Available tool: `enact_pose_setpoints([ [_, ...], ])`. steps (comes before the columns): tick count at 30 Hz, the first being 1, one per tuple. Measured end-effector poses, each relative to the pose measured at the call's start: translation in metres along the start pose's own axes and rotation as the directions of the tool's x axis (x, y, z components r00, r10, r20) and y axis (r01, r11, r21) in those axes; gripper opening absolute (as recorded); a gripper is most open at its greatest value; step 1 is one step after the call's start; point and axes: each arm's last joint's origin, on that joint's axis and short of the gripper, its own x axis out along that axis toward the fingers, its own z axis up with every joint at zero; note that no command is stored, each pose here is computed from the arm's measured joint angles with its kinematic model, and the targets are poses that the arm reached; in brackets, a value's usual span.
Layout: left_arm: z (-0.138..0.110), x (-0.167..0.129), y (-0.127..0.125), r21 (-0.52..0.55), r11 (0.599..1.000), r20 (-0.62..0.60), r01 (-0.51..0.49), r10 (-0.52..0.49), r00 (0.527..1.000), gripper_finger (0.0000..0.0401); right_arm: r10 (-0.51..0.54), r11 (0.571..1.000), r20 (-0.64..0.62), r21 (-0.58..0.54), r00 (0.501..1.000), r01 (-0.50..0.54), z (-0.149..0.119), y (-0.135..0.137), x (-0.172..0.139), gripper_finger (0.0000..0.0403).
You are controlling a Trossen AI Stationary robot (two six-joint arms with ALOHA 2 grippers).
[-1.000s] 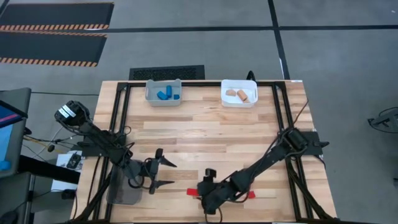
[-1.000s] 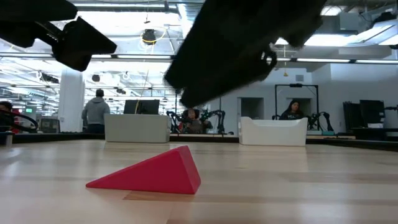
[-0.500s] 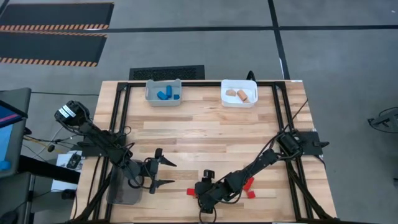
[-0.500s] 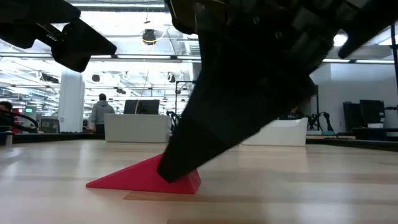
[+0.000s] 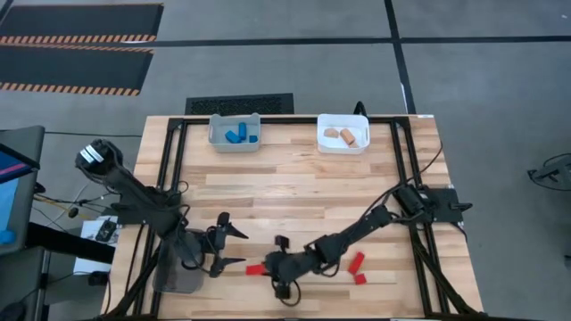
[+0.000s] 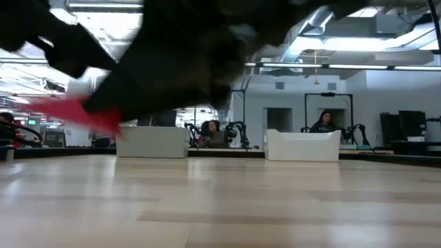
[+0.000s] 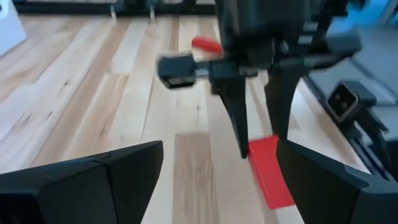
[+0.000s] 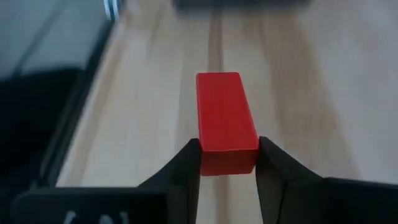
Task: Sort & place blocks by color
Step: Put the red triangle block into the black bin
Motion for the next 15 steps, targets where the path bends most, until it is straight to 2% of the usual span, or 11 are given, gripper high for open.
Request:
enact_pose_setpoints([
  [5, 0.035, -0.030, -0.006, 0.010, 1.000, -0.155, -0.017, 0.018, 0.988, 0.0304, 0.003, 1.000, 0.150, -0.021, 0.989, 0.000, 0.024, -0.020, 0.005, 0.0136],
  [9, 0.058, -0.056, -0.015, 0.001, 1.000, -0.242, -0.001, 0.002, 0.970, 0.0304, -0.004, 1.000, 0.170, -0.002, 0.985, 0.004, 0.032, -0.038, 0.009, 0.0129],
  [15, 0.072, -0.079, -0.026, -0.079, 0.996, -0.301, 0.035, -0.058, 0.952, 0.0304, -0.014, 1.000, 0.225, 0.013, 0.974, 0.011, 0.058, -0.060, 0.010, 0.0128],
])
